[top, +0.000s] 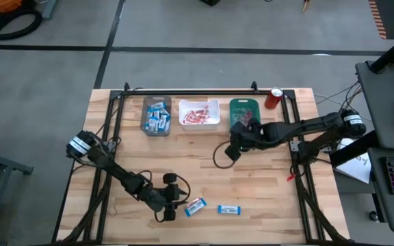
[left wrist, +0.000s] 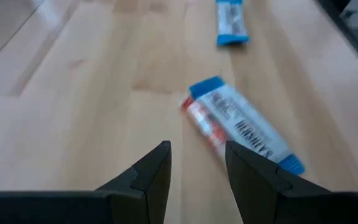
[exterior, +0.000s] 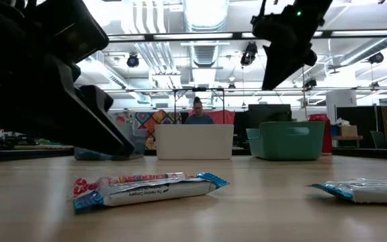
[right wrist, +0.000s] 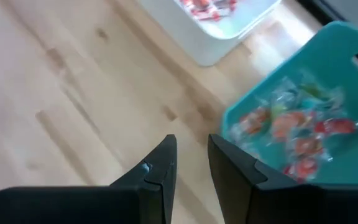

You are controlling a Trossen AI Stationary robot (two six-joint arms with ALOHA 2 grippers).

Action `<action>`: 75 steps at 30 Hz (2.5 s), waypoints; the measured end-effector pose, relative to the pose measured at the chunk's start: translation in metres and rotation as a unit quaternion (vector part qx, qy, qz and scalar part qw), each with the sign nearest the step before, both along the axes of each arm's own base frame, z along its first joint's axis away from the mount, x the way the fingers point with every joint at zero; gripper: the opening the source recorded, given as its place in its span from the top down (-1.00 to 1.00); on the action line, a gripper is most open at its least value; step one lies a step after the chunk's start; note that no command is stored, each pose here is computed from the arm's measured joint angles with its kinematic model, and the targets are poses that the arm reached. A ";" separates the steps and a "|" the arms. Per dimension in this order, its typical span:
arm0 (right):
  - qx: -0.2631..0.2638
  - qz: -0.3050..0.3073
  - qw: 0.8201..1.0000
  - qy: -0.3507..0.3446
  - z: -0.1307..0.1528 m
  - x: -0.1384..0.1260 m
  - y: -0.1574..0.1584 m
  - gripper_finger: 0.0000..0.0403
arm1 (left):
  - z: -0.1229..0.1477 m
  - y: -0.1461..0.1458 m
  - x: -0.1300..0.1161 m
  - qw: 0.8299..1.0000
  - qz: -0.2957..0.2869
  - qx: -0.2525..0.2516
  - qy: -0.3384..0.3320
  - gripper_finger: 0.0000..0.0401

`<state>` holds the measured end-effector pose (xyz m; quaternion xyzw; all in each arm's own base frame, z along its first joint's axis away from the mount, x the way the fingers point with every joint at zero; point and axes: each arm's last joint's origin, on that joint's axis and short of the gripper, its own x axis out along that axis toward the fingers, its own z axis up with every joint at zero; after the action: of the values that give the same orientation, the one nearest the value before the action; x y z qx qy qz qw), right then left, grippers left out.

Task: Sort candy
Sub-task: Put the orange candy into the white bin

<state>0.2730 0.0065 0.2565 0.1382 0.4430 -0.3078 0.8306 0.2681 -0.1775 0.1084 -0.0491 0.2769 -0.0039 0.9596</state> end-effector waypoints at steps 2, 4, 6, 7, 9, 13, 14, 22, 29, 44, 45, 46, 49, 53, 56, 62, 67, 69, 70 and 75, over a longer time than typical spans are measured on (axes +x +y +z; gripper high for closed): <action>0.006 0.001 1.000 -0.005 -0.001 0.000 0.008 0.57 | -0.003 -0.002 0.003 1.000 -0.005 -0.005 -0.017 0.29; 0.009 0.003 1.000 -0.009 -0.001 -0.001 0.015 0.57 | -0.004 -0.003 0.004 1.000 -0.009 -0.004 -0.024 0.23; 0.009 0.005 1.000 -0.013 -0.001 -0.002 0.021 0.57 | -0.005 -0.003 0.004 1.000 -0.009 -0.003 -0.024 0.14; 0.010 0.006 1.000 -0.015 -0.001 -0.002 0.024 0.57 | -0.004 -0.003 0.004 1.000 -0.009 -0.004 -0.025 0.10; 0.014 0.007 1.000 -0.018 -0.001 -0.002 0.028 0.57 | -0.004 -0.003 0.004 1.000 -0.008 -0.005 -0.025 0.02; 0.017 0.015 1.000 -0.020 -0.002 -0.004 0.036 0.57 | -0.004 -0.003 0.004 1.000 -0.007 -0.007 -0.025 -0.06; 0.017 0.017 1.000 -0.020 -0.002 -0.004 0.038 0.57 | -0.004 -0.003 0.004 1.000 -0.007 -0.007 -0.025 -0.07; 0.020 0.018 0.999 -0.020 -0.003 -0.005 0.041 0.57 | -0.003 -0.004 0.005 0.999 -0.007 -0.012 -0.032 -0.02; 0.011 0.013 1.000 -0.022 -0.003 -0.005 0.041 0.57 | -0.005 -0.004 0.006 0.999 -0.005 -0.012 -0.032 -0.02; 0.012 0.007 1.000 -0.024 -0.004 -0.005 0.041 0.57 | -0.029 -0.004 0.010 0.999 0.004 -0.034 -0.036 0.05; 0.013 0.005 1.000 -0.025 -0.004 -0.005 0.041 0.57 | -0.031 -0.003 0.009 0.999 0.006 -0.032 -0.029 0.08; 0.013 0.004 1.000 -0.025 -0.004 -0.005 0.041 0.57 | -0.031 -0.003 0.009 0.999 0.009 -0.032 -0.026 0.11; 0.014 0.003 1.000 -0.026 -0.004 -0.005 0.041 0.57 | -0.033 -0.002 0.008 0.999 0.025 -0.039 -0.018 0.21; 0.015 0.003 1.000 -0.026 -0.004 -0.005 0.041 0.57 | -0.035 0.001 0.007 0.998 0.044 -0.039 0.001 0.37; 0.015 0.003 1.000 -0.026 -0.004 -0.005 0.041 0.57 | -0.036 0.002 0.007 0.999 0.044 -0.027 0.006 0.54; 0.014 0.003 1.000 -0.026 -0.004 -0.005 0.041 0.57 | -0.035 0.004 0.006 0.999 0.036 -0.004 0.007 0.93; 0.011 0.009 1.000 -0.023 -0.004 -0.005 0.041 0.57 | -0.026 0.008 0.006 0.999 0.018 0.030 0.010 0.86; 0.010 0.010 1.000 -0.023 -0.004 -0.005 0.041 0.57 | -0.019 0.015 0.006 0.998 0.016 0.058 0.019 0.87; 0.010 0.010 1.000 -0.023 -0.004 -0.005 0.041 0.57 | -0.014 0.020 0.007 0.997 0.021 0.071 0.022 0.88; -0.008 0.004 1.000 -0.028 -0.004 -0.005 0.041 0.57 | 0.019 0.055 0.015 0.991 0.043 0.123 0.016 0.91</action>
<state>0.2677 0.0471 0.2529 0.1388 0.4174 -0.3038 0.8451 0.2835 -0.1229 0.1278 0.0571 0.2885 0.0723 0.9530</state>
